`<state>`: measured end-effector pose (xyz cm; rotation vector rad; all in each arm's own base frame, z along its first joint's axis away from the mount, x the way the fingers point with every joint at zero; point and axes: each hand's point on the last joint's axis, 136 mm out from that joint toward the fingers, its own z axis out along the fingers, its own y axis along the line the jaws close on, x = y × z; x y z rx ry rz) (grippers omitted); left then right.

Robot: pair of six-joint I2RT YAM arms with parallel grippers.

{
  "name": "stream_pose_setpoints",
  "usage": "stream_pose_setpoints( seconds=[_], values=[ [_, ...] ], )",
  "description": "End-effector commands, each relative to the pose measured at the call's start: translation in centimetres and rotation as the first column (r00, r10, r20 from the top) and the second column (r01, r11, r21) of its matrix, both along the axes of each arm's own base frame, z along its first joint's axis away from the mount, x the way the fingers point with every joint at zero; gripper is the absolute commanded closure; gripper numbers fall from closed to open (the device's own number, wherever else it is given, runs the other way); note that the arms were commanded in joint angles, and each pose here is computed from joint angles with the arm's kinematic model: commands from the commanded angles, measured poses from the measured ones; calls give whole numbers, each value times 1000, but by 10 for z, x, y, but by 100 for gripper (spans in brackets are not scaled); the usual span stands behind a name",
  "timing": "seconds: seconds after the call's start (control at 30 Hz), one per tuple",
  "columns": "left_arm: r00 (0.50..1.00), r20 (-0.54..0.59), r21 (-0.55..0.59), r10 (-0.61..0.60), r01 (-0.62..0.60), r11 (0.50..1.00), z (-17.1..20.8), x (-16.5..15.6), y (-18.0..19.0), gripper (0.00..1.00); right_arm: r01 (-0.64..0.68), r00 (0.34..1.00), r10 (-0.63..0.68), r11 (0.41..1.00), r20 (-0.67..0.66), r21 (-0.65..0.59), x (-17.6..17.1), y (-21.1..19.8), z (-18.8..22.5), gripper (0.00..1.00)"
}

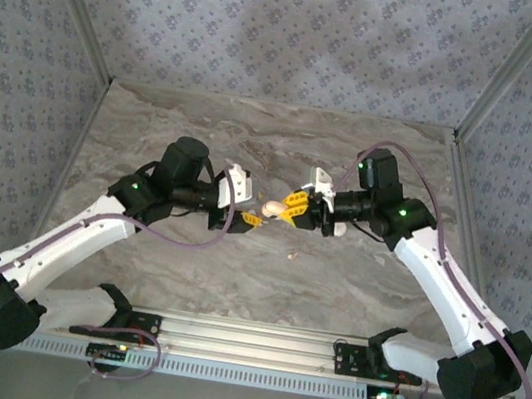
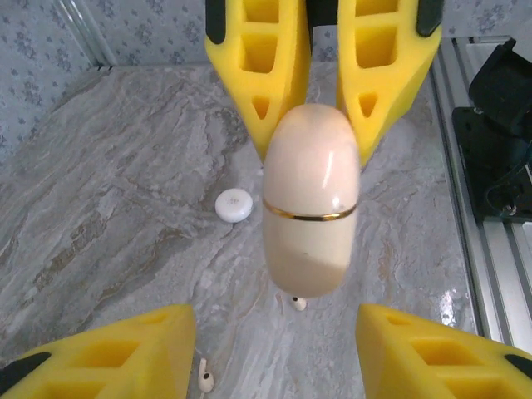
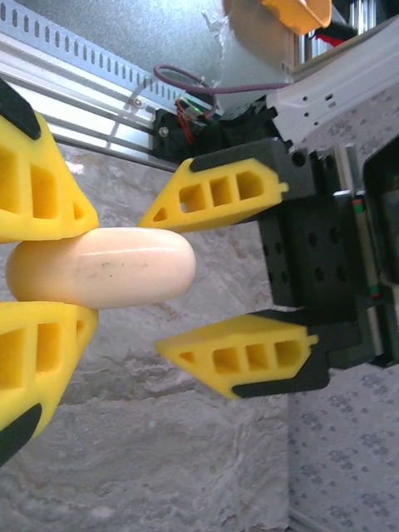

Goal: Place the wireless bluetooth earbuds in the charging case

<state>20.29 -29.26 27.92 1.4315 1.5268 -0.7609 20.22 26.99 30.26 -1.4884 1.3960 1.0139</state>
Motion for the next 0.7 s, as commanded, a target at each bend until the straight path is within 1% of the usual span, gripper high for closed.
stream_pose_setpoints(
  seconds=[0.0,0.2,0.37,0.47,0.67],
  values=[
    [998,7,-57,-55,55,997,14,-7,-6,46,-58,998,58,997,15,45,-9,3,10,85],
    [995,-18,-63,-102,101,993,14,-12,-11,46,-63,998,63,997,12,33,-7,9,10,85],
    [993,-31,-57,-113,111,992,14,-12,-12,50,-56,998,56,998,1,4,-5,14,7,85],
    [993,-37,-54,-115,113,992,14,-12,-12,53,-56,998,56,998,-7,-9,-5,17,3,85],
    [993,-36,-64,-111,108,992,17,-12,-13,53,-53,998,53,998,-17,-26,-5,19,-3,85]
  ],
)
